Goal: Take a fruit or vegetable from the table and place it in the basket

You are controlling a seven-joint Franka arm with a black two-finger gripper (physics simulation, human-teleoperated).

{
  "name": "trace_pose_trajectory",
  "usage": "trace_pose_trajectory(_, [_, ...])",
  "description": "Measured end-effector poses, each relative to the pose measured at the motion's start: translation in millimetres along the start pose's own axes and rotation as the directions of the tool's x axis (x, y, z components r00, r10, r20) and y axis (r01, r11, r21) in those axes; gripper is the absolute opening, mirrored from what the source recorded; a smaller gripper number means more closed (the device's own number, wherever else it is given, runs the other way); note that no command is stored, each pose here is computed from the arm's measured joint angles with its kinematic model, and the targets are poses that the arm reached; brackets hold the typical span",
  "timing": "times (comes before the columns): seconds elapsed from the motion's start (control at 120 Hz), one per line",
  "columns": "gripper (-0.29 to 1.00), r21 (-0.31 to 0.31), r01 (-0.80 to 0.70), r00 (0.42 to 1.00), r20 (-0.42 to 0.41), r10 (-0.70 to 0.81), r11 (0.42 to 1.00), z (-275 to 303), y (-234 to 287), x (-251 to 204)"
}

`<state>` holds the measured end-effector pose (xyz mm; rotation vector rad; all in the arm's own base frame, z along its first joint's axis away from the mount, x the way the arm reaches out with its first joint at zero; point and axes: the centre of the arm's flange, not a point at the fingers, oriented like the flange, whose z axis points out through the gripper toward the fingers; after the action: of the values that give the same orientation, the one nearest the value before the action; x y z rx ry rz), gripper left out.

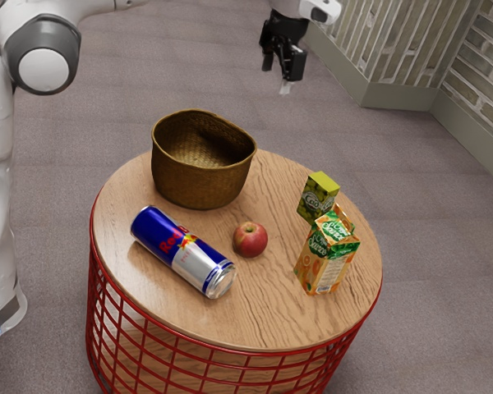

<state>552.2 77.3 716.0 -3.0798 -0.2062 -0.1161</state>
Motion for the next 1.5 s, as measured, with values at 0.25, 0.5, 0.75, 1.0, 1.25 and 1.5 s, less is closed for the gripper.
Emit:
trace_pose_trajectory(0.25, [0.70, -0.002, -0.031, 0.996, -0.088, 0.031, 1.000, -65, 11, -27])
trace_pose_trajectory(0.5, [0.70, -0.024, -0.055, 0.996, -0.065, 0.053, 0.998, -43, 25, 1])
trace_pose_trajectory(0.75, [0.70, -0.043, -0.168, 0.985, 0.036, 0.170, 0.985, 40, 98, 48])
trace_pose_trajectory(1.0, [0.70, -0.056, -0.263, 0.959, 0.096, 0.267, 0.963, 91, 132, -43])
trace_pose_trajectory(1.25, [0.70, -0.052, -0.300, 0.953, 0.036, 0.302, 0.953, 138, 155, -79])
trace_pose_trajectory(1.5, [0.70, -0.053, -0.282, 0.959, 0.019, 0.284, 0.958, 182, 151, -78])
